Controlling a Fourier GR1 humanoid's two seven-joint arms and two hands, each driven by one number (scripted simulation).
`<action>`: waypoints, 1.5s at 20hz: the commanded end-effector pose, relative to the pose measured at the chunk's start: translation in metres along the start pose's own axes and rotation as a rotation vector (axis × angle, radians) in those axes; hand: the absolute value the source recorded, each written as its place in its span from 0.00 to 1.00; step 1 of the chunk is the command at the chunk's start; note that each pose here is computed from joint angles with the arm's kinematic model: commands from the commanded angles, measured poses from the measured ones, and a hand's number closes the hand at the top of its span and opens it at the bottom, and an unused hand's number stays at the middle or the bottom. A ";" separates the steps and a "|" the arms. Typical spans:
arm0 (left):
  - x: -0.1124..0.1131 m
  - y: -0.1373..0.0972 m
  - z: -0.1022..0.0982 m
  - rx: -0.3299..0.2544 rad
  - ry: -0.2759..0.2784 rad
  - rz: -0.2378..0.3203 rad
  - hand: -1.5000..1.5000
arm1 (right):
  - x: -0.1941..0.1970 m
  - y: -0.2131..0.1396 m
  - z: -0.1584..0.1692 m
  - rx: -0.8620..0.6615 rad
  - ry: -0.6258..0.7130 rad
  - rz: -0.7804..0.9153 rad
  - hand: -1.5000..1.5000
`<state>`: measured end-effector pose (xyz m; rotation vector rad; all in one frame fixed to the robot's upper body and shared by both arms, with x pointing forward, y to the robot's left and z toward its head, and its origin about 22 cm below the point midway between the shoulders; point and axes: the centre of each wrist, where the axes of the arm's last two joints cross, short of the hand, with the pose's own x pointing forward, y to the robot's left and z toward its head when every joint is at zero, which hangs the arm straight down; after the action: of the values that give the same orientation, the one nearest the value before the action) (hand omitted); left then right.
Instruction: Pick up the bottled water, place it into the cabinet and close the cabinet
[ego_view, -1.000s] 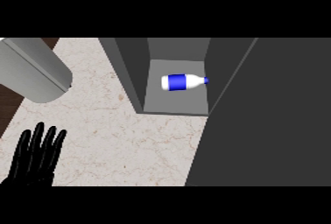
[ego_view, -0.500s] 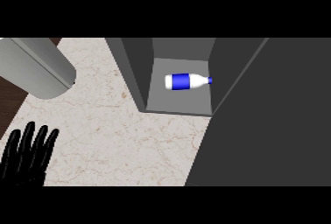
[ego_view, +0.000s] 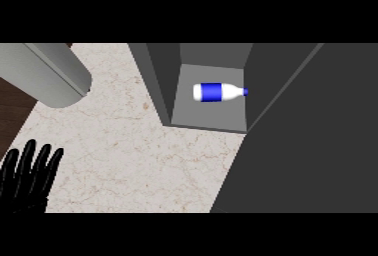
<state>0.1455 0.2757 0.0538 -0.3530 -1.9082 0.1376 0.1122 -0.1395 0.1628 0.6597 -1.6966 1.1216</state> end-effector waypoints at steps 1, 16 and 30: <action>0.002 0.001 0.000 -0.024 0.003 0.012 0.00 | -0.014 0.004 -0.039 -0.096 -0.038 -0.170 1.00; 0.006 0.011 0.000 -0.039 -0.005 0.003 0.00 | -0.047 -0.010 -0.028 -0.143 -0.017 -0.547 1.00; 0.005 0.013 0.002 -0.061 0.005 0.026 0.00 | -0.084 -0.064 -0.038 -0.543 0.028 -0.590 1.00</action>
<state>0.1445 0.2896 0.0557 -0.4027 -1.9165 0.1059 0.1826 -0.1546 0.1175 0.7892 -1.5402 0.3849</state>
